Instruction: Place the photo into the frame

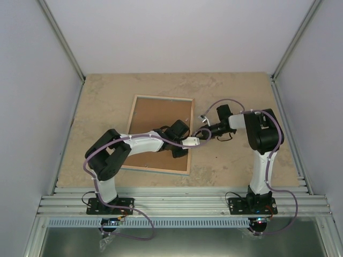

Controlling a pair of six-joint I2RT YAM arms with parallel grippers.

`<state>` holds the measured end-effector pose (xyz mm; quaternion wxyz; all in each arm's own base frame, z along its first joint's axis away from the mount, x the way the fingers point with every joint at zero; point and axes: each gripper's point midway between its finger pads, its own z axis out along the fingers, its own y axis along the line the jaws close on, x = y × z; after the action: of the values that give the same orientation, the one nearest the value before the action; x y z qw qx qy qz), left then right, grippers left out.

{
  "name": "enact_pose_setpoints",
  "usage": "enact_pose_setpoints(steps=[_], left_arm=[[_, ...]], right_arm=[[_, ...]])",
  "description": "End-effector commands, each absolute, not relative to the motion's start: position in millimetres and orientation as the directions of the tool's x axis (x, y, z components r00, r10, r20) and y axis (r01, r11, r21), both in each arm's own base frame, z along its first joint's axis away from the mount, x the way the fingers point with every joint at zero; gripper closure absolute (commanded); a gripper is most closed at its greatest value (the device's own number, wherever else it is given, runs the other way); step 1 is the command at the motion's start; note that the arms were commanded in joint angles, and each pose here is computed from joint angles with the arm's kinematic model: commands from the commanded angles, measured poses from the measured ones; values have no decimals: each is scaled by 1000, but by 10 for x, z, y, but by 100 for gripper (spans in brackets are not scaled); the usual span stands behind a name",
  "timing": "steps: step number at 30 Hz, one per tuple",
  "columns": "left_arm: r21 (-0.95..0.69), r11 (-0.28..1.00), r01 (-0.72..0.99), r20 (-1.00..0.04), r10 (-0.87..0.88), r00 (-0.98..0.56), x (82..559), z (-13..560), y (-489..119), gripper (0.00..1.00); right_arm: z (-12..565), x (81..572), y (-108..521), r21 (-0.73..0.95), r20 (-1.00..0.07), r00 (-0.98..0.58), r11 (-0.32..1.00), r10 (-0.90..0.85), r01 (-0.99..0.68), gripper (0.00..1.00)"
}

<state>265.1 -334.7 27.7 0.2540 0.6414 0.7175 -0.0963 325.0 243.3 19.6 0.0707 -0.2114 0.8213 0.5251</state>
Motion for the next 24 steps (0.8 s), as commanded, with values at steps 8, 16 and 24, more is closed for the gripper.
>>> enact_pose_setpoints(steps=[8,16,24], left_arm=[[84,340,937,-604,765,-224,3239,803,-3050,71],[83,411,908,-600,748,-284,3903,737,-3081,72],[34,436,899,-578,743,-338,4163,520,-3256,72]], right_arm=[[194,3224,2402,733,-431,-852,435,-297,-522,77],[445,3647,2327,705,-499,-839,460,-219,-539,71],[488,3945,2314,710,-518,-846,488,-127,-508,68]])
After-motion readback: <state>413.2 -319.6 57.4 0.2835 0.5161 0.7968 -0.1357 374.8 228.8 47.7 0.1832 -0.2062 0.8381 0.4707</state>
